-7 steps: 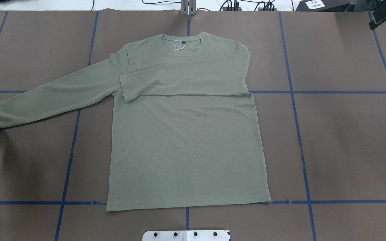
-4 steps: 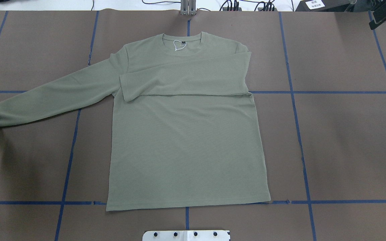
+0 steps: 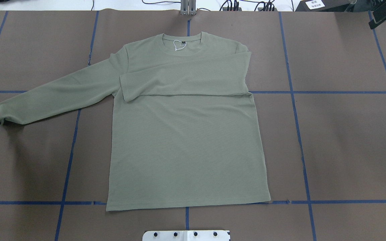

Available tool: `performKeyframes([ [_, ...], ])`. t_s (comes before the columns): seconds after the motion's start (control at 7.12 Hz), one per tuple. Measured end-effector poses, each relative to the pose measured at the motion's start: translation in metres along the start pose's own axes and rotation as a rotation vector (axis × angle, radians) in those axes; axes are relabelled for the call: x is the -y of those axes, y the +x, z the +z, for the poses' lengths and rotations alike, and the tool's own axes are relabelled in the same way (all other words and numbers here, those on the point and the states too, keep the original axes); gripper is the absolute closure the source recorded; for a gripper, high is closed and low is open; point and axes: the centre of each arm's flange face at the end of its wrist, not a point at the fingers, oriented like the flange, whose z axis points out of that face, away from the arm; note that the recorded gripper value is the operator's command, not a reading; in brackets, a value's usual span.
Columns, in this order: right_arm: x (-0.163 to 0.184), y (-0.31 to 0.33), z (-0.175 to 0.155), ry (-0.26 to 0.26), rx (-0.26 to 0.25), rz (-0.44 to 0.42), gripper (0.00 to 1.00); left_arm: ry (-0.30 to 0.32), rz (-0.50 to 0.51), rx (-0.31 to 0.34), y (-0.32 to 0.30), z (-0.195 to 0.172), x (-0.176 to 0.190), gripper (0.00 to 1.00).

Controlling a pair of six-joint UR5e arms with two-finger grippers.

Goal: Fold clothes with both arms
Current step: 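Lower the left gripper to the other sleeve cuff and grasp it, then lift the sleeve with the left gripper and fold it across the shirt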

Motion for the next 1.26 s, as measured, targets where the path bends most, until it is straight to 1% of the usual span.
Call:
performKeyframes([
  [0.14, -0.002, 0.003, 0.002, -0.006, -0.001, 0.004, 0.00, 0.055, 0.007, -0.006, -0.001, -0.018, 0.027, 1.00],
  [0.28, -0.008, 0.012, 0.007, -0.016, -0.003, 0.015, 0.00, 0.118, 0.006, 0.013, -0.011, -0.036, 0.066, 1.00],
  [0.42, -0.014, 0.026, 0.008, -0.024, -0.011, 0.037, 0.00, 0.153, -0.002, 0.031, -0.020, -0.047, 0.111, 1.00],
  [0.56, -0.022, 0.045, 0.008, -0.029, -0.022, 0.069, 0.00, 0.168, -0.022, 0.034, -0.022, -0.054, 0.166, 1.00],
  [0.7, -0.032, 0.066, 0.009, -0.038, -0.035, 0.090, 0.00, 0.184, -0.065, 0.026, -0.017, -0.061, 0.224, 1.00],
  [0.84, -0.044, 0.086, 0.009, -0.056, -0.047, 0.096, 0.00, 0.204, -0.139, 0.011, -0.005, -0.070, 0.285, 1.00],
  [0.98, -0.053, 0.101, 0.008, -0.091, -0.057, 0.098, 0.00, 0.226, -0.224, -0.019, 0.019, -0.080, 0.347, 1.00],
  [1.12, -0.060, 0.110, 0.006, -0.133, -0.061, 0.095, 0.00, 0.239, -0.292, -0.068, 0.055, -0.081, 0.396, 1.00],
  [1.26, -0.066, 0.115, 0.005, -0.165, -0.061, 0.086, 0.00, 0.247, -0.355, -0.125, 0.100, -0.075, 0.439, 1.00],
])
